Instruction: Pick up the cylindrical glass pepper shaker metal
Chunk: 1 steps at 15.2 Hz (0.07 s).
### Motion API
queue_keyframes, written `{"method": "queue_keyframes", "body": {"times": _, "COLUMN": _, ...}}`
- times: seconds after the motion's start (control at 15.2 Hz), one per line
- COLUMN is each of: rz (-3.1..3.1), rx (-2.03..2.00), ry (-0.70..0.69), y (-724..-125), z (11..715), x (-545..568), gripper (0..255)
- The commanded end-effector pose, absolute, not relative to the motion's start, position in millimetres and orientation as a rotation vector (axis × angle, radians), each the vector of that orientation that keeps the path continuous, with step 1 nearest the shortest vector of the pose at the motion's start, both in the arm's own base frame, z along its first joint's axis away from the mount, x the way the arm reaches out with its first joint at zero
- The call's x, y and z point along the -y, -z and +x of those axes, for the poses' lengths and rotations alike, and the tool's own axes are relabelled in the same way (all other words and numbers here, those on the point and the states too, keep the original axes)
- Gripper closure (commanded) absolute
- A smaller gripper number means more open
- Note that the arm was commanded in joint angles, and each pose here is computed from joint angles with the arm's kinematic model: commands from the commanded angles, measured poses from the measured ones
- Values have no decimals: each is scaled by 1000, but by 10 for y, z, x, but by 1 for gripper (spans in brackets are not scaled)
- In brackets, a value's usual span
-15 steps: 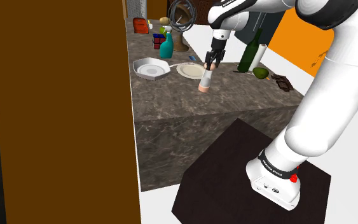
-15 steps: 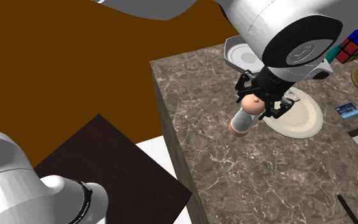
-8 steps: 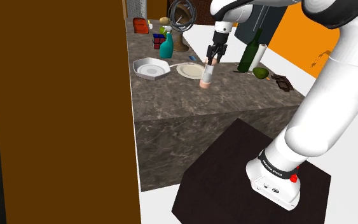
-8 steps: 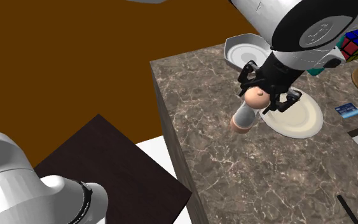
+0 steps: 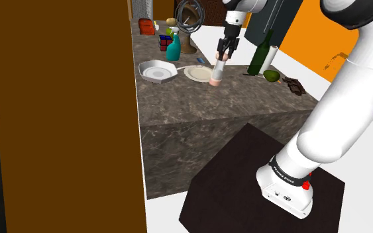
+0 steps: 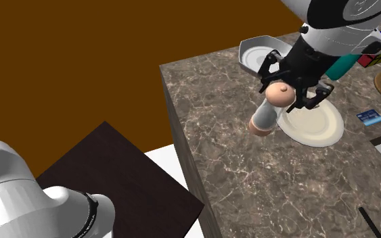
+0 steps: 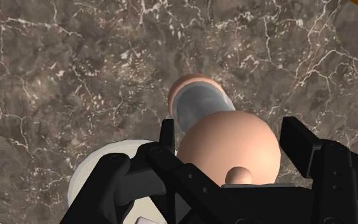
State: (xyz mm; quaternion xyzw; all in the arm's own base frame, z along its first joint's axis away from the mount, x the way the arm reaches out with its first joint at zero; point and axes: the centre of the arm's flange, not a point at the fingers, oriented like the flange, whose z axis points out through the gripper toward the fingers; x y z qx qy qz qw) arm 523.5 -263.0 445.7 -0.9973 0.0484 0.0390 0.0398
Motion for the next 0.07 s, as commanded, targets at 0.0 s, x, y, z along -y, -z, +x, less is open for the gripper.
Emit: {"method": "queue_keyframes", "body": {"times": 0.0, "rz": -3056, "rx": -148, "ry": -120, "y": -4488, "z": 5236, "x": 2635, "gripper": 255}}
